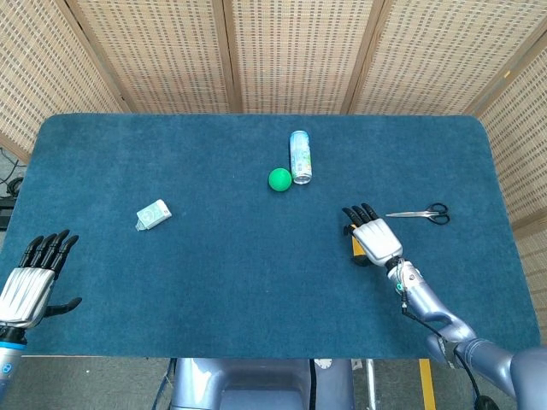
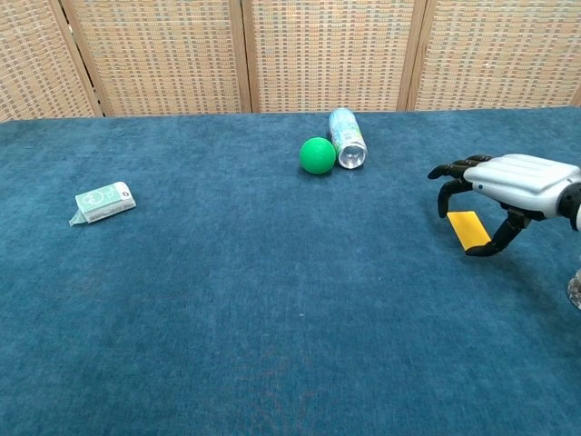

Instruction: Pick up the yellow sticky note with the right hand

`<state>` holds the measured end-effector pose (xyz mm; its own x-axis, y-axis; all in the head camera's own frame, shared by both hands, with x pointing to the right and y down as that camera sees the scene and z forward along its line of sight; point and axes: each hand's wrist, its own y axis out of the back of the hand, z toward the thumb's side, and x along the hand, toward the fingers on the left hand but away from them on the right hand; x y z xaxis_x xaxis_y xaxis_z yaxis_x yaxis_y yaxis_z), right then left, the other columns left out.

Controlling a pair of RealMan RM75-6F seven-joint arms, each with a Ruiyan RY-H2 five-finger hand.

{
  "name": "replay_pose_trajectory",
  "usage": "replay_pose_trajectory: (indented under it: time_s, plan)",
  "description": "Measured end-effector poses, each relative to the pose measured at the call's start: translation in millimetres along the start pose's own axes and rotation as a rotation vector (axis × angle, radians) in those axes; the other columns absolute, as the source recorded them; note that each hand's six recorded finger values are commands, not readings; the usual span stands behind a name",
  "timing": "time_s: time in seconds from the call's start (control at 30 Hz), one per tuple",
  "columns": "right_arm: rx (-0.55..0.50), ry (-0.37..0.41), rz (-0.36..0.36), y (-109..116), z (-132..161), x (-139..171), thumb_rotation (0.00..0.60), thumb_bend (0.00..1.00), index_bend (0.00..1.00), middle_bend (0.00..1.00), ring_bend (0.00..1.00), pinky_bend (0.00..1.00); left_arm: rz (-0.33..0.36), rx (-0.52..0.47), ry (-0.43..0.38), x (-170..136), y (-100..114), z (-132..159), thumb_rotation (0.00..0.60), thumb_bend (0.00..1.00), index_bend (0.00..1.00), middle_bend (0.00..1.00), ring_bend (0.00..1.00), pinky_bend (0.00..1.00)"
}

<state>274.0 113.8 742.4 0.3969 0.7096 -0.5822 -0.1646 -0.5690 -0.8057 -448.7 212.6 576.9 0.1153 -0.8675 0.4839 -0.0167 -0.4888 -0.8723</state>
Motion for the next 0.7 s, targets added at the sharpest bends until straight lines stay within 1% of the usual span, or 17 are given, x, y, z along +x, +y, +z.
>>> replay_pose_trajectory:
  time_s: [0.33, 0.7]
  plan:
    - [0.058, 0.001, -0.010, -9.7, -0.5, -1.2, 0.600, 0.26, 0.35, 0.08, 0.00, 0.00, -0.001, 0.000, 0.000, 0.0, -0.1, 0.0, 0.600, 0.02, 0.00, 0.00, 0.00, 0.00]
    - [0.082, -0.015, 0.013, -15.8, -5.8, -5.3, 0.600, 0.26, 0.36, 0.08, 0.00, 0.00, -0.002, 0.001, 0.001, 0.0, -0.3, 0.0, 0.600, 0.02, 0.00, 0.00, 0.00, 0.00]
